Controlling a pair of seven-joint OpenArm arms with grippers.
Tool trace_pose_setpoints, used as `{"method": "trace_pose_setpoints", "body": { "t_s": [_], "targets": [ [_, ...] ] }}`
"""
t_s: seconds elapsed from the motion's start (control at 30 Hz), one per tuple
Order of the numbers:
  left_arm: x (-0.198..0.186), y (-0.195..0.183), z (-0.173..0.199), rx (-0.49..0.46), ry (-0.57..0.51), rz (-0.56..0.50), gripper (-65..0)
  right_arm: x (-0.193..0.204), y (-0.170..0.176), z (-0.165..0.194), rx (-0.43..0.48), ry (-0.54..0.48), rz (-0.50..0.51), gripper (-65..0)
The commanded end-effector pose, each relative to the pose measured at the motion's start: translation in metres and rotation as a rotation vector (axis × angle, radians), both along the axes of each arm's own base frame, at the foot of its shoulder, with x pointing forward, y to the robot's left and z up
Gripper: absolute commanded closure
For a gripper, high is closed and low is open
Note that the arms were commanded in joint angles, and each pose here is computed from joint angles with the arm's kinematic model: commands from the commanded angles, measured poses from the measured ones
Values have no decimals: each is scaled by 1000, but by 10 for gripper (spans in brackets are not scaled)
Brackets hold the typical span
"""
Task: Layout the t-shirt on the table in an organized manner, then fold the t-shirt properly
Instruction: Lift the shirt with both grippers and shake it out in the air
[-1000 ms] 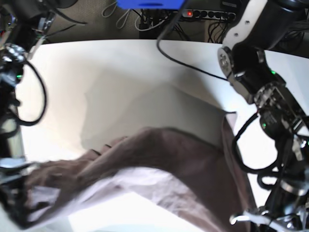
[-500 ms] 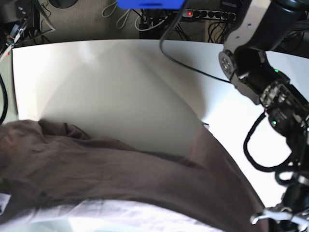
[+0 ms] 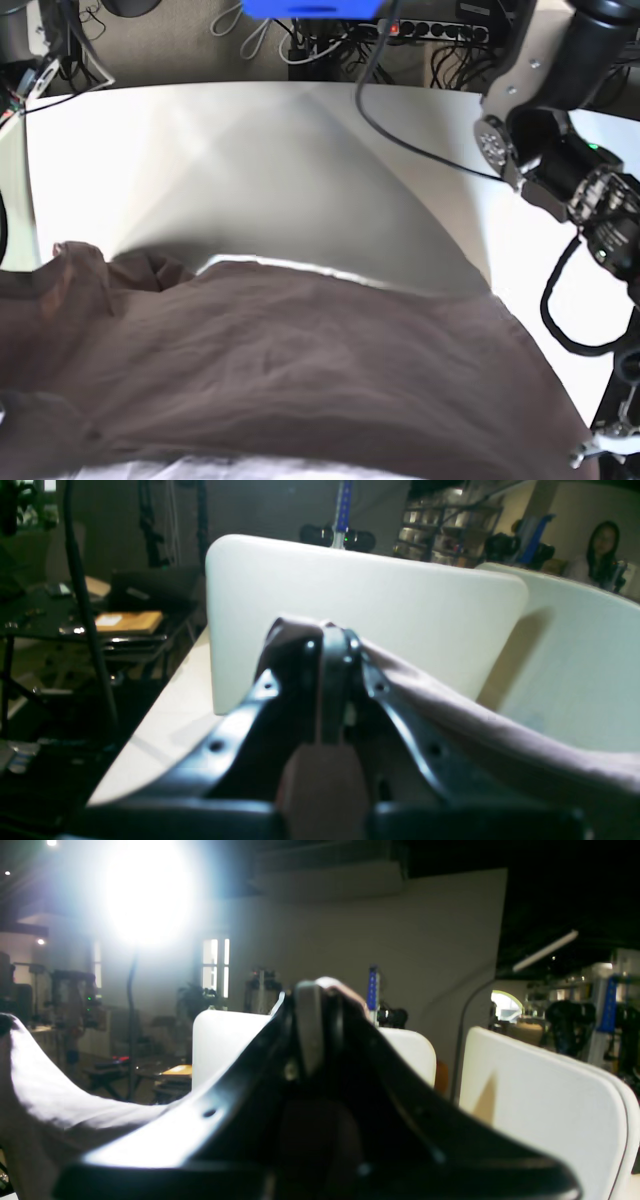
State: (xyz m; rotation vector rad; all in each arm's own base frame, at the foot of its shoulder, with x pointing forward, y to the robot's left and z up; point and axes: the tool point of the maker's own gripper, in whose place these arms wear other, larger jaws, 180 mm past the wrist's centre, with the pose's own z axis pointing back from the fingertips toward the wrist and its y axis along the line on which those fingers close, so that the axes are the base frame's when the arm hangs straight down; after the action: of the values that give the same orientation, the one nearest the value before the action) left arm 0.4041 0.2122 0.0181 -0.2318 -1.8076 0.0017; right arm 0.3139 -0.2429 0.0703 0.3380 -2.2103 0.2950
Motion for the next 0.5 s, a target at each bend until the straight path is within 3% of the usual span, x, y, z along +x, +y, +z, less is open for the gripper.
{"method": "trace_pose_setpoints", "body": {
  "t_s": [0.0,0.27,0.47],
  "targets": [
    [-6,-1,24,9,-80,0,-1,-11,1,17,-8,-67,10,0],
    [-2,8,17,10,-53,48,-1,4,2,9,5,-27,31,0],
    [12,14,-8,-2,29,76,-1,59,-1,-20,96,108,94,0]
  ]
}}
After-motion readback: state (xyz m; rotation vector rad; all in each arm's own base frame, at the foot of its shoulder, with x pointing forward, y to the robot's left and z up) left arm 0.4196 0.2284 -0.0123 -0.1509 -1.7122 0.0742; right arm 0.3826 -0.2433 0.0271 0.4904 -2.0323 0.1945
